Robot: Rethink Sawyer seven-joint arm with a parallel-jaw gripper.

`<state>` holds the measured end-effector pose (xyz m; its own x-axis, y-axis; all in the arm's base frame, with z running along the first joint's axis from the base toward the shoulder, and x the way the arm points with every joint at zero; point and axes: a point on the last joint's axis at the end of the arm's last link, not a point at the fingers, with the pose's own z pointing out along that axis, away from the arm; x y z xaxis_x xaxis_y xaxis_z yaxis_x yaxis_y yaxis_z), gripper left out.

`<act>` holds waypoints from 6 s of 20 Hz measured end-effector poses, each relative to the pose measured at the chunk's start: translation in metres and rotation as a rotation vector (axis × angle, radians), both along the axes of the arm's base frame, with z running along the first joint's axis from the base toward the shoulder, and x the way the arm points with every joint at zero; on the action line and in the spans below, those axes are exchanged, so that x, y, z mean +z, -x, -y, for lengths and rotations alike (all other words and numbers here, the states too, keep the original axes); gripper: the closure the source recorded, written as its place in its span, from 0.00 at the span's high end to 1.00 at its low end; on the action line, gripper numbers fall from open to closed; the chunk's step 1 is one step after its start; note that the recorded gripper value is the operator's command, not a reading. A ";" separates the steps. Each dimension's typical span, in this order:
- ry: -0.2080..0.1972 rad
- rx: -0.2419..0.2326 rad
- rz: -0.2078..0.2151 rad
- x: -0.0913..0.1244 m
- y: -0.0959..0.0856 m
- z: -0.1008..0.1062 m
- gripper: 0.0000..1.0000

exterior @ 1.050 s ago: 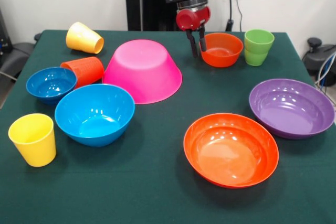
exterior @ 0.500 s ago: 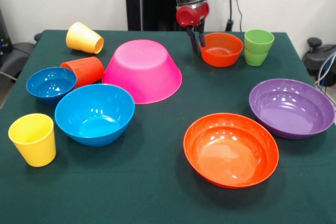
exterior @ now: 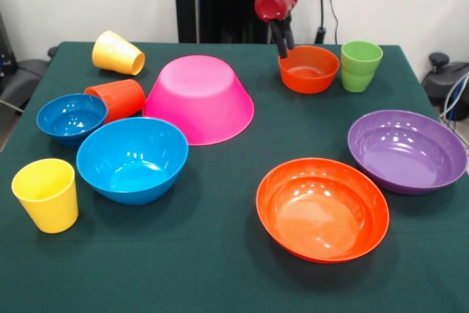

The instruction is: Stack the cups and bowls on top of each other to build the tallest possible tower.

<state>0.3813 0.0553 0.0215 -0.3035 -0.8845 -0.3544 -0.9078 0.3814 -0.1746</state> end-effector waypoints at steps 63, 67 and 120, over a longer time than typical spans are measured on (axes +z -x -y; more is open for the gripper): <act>-0.015 -0.197 -0.054 -0.081 0.055 0.034 1.00; 0.008 -0.181 -0.056 -0.079 0.055 0.036 1.00; 0.101 -0.078 -0.066 -0.063 0.057 0.038 0.00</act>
<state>0.3246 0.0171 -0.0420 -0.3925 -0.8874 -0.2417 -0.8869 0.4347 -0.1561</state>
